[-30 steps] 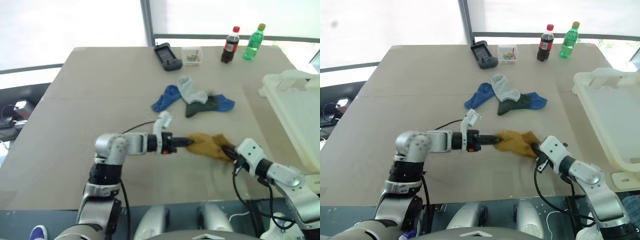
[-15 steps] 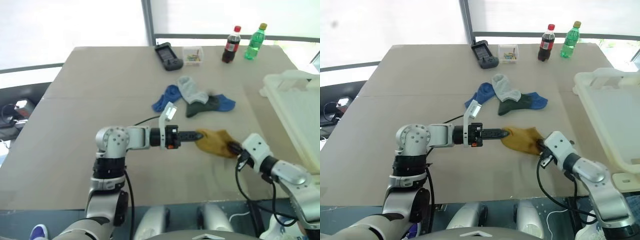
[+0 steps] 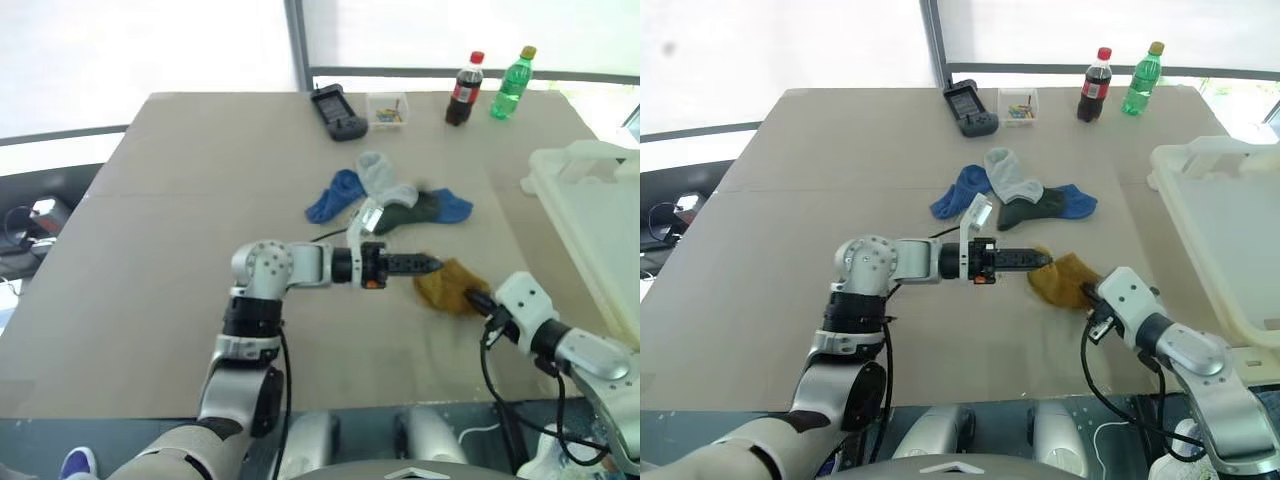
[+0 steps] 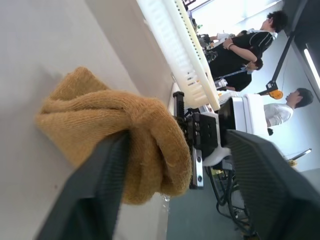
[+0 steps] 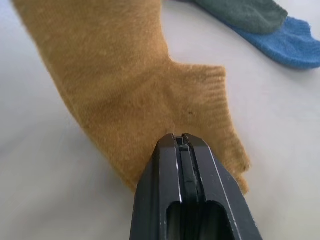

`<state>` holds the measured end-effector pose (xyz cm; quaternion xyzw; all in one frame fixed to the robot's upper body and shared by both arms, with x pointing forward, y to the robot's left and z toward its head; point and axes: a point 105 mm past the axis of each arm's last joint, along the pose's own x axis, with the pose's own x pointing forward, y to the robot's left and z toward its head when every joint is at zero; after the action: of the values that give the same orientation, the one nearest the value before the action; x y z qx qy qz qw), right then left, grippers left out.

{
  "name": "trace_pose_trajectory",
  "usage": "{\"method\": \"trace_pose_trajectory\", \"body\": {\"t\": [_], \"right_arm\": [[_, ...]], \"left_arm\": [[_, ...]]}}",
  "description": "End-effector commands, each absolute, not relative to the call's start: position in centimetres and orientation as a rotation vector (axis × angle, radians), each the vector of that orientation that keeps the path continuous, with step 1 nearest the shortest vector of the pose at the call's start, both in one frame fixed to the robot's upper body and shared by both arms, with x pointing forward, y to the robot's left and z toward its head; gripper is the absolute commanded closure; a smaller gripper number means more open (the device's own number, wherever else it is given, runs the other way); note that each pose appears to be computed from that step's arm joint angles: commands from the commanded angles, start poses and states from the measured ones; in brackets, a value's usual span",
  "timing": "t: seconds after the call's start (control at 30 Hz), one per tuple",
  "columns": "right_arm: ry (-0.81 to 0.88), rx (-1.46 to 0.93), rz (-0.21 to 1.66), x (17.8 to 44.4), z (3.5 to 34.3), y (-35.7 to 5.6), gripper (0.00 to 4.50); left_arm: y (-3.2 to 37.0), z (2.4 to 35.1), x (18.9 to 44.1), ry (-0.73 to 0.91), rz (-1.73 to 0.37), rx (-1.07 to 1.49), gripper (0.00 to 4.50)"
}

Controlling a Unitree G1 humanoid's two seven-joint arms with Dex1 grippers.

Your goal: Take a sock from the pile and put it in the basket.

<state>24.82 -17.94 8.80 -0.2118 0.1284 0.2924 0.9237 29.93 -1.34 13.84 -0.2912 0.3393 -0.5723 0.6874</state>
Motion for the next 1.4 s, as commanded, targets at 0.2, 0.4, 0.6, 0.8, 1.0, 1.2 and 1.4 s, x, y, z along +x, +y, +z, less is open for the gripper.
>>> {"method": "trace_pose_trajectory", "body": {"t": [0.2, 0.4, 0.6, 0.8, 1.0, 1.2, 1.4], "right_arm": [[0.207, -0.449, 0.559, 24.4, 10.7, -18.4, 4.5], [0.197, -0.442, 0.536, 24.1, 11.0, -18.6, 4.5], [0.188, -0.439, 0.494, 22.8, 12.2, -19.6, 4.5], [0.194, -0.444, 0.488, 21.3, 13.2, -20.0, 4.5], [0.154, -0.427, 0.497, 22.0, 14.0, -19.5, 4.5], [0.127, -0.412, 0.548, 23.3, 14.3, -18.3, 4.5], [0.114, -0.394, 0.595, 25.3, 13.7, -17.4, 4.5]], "left_arm": [[-4.0, 15.4, 30.0, 0.749, -1.335, -0.713, 0.12], [-5.7, 15.5, 29.7, 0.78, -1.365, -0.736, 0.12], [-6.9, 13.4, 30.2, 0.845, -1.298, -0.733, 0.12], [-7.9, 10.5, 31.1, 0.89, -1.196, -0.684, 0.12], [-8.0, 11.0, 30.9, 0.855, -1.241, -0.683, 0.12], [-6.6, 13.4, 30.3, 0.645, -1.379, -0.477, 0.12], [-3.2, 13.8, 30.3, 0.549, -1.382, -0.327, 0.12]]}}
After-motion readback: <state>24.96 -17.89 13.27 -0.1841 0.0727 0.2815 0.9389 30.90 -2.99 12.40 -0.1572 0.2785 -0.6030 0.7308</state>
